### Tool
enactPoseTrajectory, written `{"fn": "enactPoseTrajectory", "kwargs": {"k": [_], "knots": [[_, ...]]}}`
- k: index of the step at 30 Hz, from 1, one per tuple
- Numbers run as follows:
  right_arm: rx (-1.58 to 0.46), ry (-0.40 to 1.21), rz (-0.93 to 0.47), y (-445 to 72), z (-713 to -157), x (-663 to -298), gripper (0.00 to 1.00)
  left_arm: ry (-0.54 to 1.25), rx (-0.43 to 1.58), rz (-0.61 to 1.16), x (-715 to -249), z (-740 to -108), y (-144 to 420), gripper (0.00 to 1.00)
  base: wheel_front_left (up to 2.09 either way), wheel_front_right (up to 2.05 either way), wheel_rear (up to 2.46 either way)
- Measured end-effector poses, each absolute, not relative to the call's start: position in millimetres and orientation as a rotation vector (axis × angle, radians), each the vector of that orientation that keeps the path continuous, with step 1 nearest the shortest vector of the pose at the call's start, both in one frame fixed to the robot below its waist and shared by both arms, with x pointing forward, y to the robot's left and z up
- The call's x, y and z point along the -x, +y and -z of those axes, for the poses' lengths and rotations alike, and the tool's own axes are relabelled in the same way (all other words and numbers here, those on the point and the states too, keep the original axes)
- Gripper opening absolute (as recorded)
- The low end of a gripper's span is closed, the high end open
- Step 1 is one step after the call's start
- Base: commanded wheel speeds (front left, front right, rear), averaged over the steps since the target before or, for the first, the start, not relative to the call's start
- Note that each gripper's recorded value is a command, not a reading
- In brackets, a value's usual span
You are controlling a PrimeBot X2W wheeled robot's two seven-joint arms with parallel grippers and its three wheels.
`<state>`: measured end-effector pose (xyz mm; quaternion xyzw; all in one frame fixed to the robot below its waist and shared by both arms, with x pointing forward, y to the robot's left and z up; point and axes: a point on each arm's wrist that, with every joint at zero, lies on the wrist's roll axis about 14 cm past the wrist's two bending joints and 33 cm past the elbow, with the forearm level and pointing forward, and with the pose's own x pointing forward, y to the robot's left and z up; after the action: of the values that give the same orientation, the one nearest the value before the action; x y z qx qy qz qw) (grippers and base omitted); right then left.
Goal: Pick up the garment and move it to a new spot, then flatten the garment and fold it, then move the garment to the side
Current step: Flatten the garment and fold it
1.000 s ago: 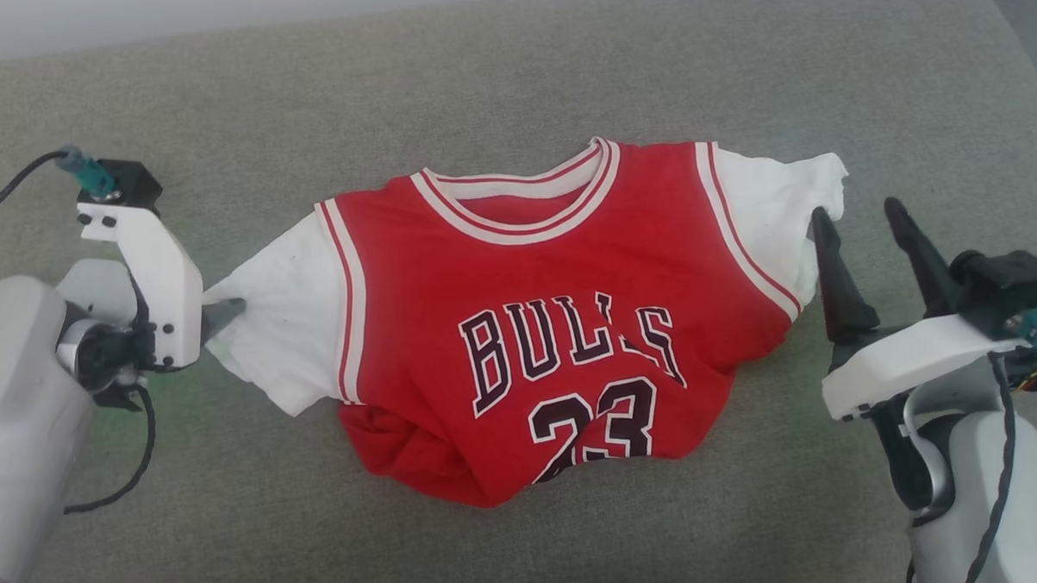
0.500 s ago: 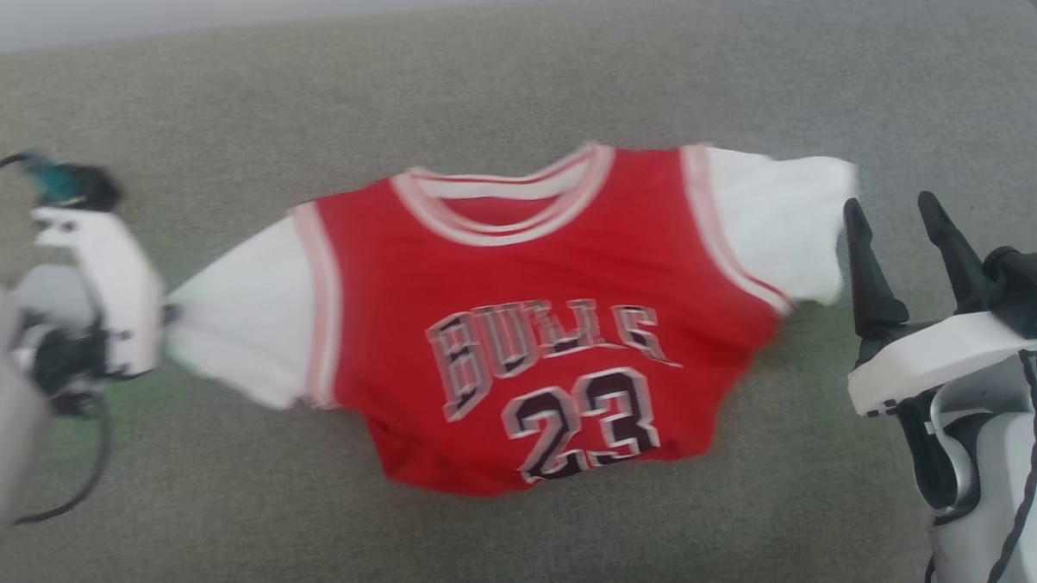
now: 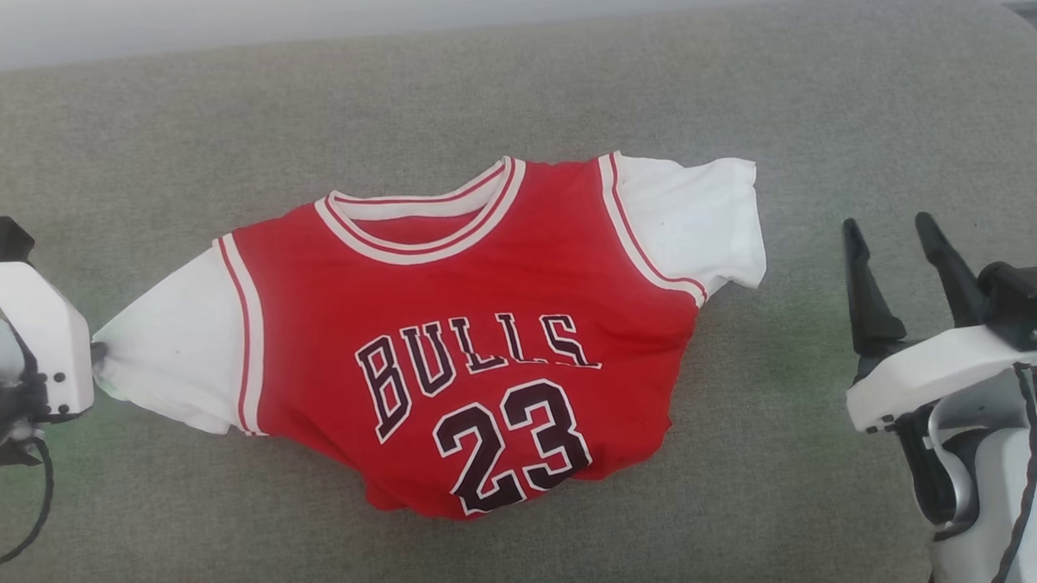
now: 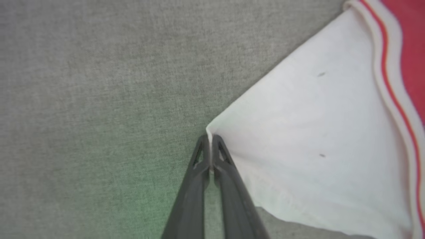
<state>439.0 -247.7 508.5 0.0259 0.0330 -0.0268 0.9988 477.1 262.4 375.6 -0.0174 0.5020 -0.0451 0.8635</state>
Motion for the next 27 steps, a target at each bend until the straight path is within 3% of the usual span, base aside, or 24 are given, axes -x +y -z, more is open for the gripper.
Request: {"fn": "enactPoseTrajectory", "kwargs": {"k": [1, 21, 23, 27], "knots": [[-0.053, 0.067, 0.051, -247, -509, -438, 1.00, 1.043, 0.039, 0.092, -477, -377, 262, 1.00, 0.00, 0.00, 0.00], [-0.055, 0.114, 0.000, -234, -505, -444, 1.00, 1.119, 0.028, 0.058, -477, -373, 249, 1.00, 0.00, 0.00, 0.00], [-0.063, 0.135, -0.010, -230, -501, -448, 1.00, 1.146, 0.049, 0.067, -476, -369, 246, 0.00, 0.00, 0.00, 0.00], [-0.063, 0.196, -0.039, -224, -493, -462, 1.00, 1.144, 0.059, 0.093, -481, -366, 238, 0.00, 0.00, 0.00, 0.00]]}}
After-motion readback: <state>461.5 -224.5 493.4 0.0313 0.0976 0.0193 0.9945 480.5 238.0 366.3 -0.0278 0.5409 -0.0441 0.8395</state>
